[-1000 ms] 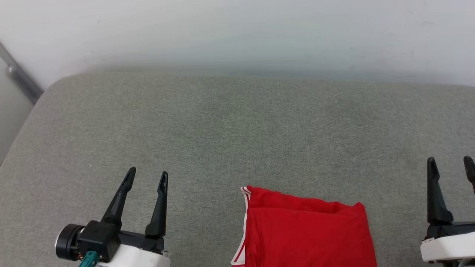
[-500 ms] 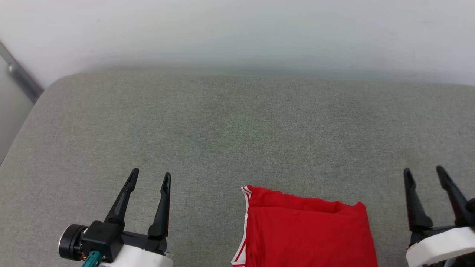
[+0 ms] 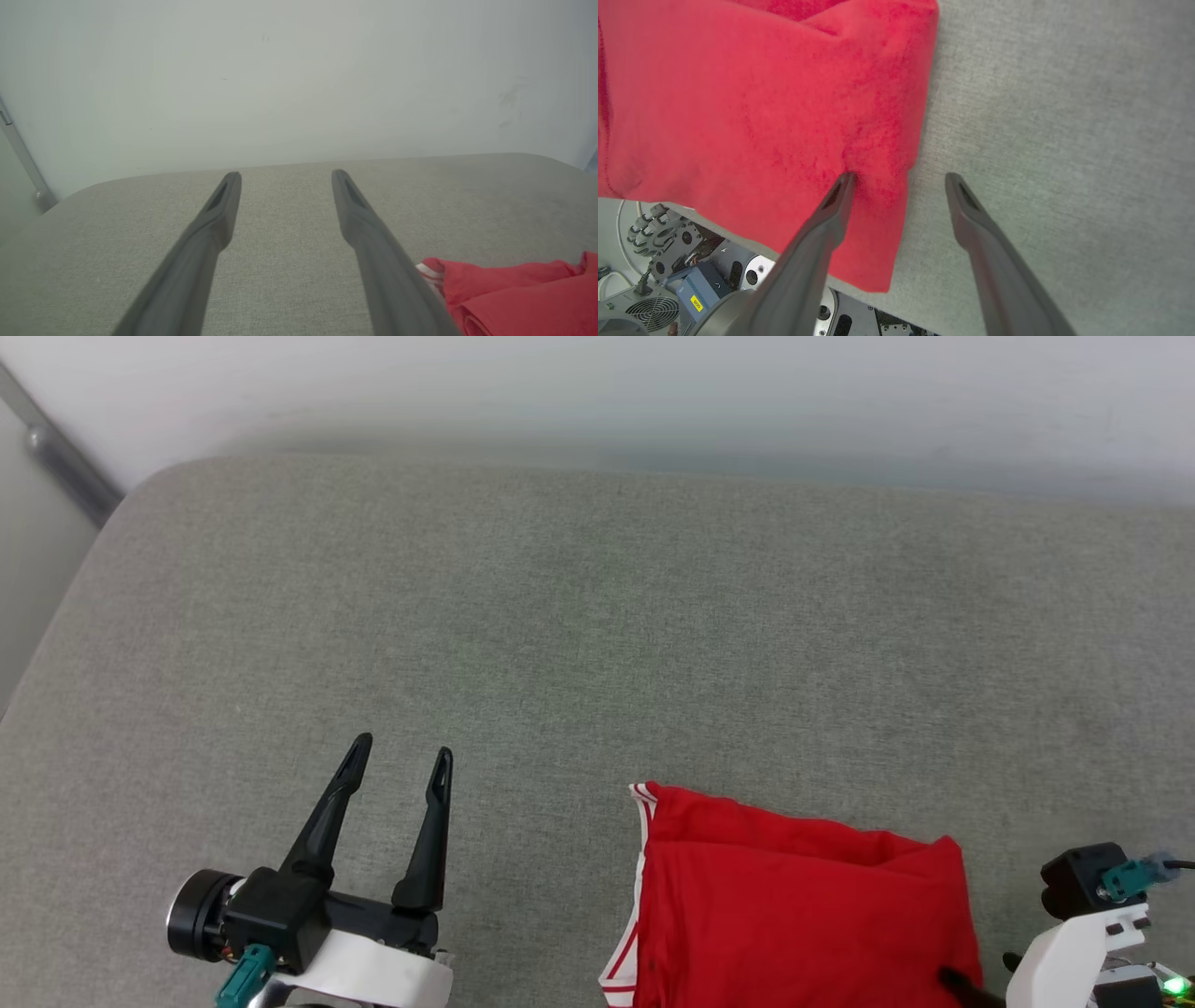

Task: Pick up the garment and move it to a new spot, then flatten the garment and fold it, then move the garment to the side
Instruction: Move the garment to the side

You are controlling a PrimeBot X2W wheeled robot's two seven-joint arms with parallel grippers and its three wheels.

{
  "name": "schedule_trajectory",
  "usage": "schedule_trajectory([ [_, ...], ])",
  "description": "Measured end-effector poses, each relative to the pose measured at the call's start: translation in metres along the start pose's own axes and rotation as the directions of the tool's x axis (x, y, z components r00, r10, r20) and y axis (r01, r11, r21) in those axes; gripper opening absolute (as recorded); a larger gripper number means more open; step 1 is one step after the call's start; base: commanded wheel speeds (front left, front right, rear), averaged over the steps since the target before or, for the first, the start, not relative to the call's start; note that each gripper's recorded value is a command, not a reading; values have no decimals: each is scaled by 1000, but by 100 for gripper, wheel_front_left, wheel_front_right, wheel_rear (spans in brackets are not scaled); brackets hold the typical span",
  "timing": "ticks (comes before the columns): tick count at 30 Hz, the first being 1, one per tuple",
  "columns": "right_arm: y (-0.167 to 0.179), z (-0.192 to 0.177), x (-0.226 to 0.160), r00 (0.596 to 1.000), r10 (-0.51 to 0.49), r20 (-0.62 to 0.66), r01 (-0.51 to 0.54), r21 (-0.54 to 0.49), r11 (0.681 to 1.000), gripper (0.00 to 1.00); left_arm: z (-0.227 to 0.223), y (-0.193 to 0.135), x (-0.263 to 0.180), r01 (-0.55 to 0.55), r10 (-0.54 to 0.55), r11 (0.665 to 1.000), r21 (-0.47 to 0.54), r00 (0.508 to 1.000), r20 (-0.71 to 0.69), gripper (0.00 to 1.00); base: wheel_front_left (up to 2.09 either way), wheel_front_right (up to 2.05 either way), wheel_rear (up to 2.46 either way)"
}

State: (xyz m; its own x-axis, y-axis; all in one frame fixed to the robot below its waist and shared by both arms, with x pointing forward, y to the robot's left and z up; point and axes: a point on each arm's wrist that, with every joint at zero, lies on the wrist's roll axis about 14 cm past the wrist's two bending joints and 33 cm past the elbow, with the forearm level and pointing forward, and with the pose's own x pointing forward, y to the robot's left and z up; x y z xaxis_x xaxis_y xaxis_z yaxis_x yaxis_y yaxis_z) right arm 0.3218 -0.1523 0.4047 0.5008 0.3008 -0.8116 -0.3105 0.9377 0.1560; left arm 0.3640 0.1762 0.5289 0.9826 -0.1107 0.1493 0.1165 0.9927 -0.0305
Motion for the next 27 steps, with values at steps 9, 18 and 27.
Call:
schedule_trajectory([
  [9,15,-16,38,986,52,-156,-50,17,999,100,-11,14,-2,-42,43,999,12,998,-40,100,0,0,0],
  [18,20,-19,57,985,43,-167,-61,-104,993,0,-12,19,-8,-63,64,998,20,997,-48,100,0,0,0],
  [27,-7,13,37,992,-105,-66,64,-449,891,0,-8,-10,0,36,-35,999,10,999,-29,100,0,0,0],
])
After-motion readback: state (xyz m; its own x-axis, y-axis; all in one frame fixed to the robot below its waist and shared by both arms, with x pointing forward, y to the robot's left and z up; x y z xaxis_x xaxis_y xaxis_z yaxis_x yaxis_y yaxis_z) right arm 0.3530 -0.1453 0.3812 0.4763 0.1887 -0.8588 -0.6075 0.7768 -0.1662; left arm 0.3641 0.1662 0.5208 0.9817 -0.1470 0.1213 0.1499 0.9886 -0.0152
